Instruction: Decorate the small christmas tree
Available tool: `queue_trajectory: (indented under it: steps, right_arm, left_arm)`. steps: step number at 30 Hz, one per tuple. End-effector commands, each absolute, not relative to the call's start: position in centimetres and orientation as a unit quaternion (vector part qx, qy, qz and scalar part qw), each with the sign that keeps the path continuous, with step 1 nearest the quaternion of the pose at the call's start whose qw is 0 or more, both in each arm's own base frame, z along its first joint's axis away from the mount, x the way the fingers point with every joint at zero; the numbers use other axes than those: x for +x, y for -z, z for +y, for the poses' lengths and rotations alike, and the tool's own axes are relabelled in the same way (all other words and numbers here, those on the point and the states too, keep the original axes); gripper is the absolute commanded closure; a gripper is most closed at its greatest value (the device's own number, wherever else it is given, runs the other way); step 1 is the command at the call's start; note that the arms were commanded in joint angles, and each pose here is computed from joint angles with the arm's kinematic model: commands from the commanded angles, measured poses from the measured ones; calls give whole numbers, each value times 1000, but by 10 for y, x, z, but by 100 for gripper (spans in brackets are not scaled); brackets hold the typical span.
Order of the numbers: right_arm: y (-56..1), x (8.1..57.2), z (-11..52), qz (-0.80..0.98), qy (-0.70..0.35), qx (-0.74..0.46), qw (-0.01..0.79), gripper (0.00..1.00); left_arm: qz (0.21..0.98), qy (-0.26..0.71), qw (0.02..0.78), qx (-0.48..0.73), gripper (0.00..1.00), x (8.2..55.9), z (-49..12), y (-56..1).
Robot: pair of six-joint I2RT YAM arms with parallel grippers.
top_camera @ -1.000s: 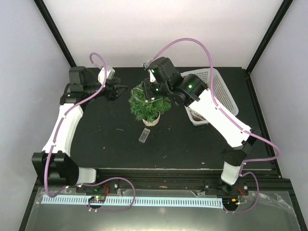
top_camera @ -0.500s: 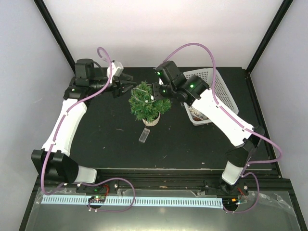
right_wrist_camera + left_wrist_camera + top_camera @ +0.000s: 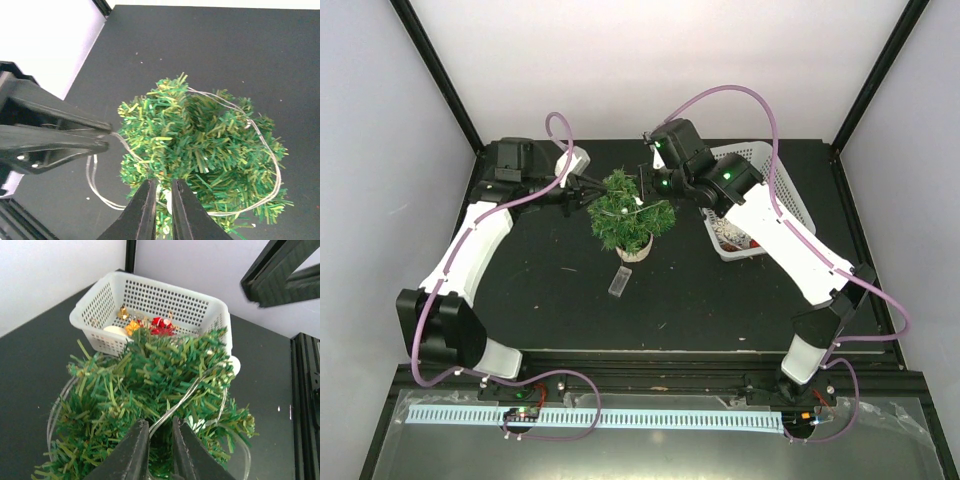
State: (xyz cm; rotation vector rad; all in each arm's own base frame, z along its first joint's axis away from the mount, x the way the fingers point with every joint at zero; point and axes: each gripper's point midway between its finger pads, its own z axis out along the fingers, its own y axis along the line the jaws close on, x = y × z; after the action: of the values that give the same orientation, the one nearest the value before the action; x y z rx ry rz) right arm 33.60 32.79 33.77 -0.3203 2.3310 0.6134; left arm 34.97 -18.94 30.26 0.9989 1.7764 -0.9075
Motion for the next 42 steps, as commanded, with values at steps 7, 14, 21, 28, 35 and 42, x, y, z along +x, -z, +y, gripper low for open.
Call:
queue_trajectory:
  steps: [7, 14, 21, 28, 35, 42]
  right_arm:
    - [-353, 335, 335, 887, -261, -139, 356, 85]
    - [-350, 335, 331, 889, -252, -140, 355, 85]
    - [-351, 335, 328, 890, -248, -139, 358, 85]
    - [-357, 333, 323, 886, -246, -139, 367, 82]
    - [-366, 328, 310, 883, -240, -134, 381, 72]
    - [-377, 320, 296, 874, -245, -122, 401, 57]
  left_arm:
    - [728, 353, 424, 407, 84, 354, -191, -270]
    - [738, 343, 416, 406, 84, 359, -189, -256]
    - [749, 326, 409, 406, 84, 362, -185, -248]
    - [757, 303, 414, 404, 82, 368, -180, -247]
    - [753, 302, 425, 401, 67, 367, -180, -263]
    - [739, 309, 444, 403, 43, 360, -182, -287]
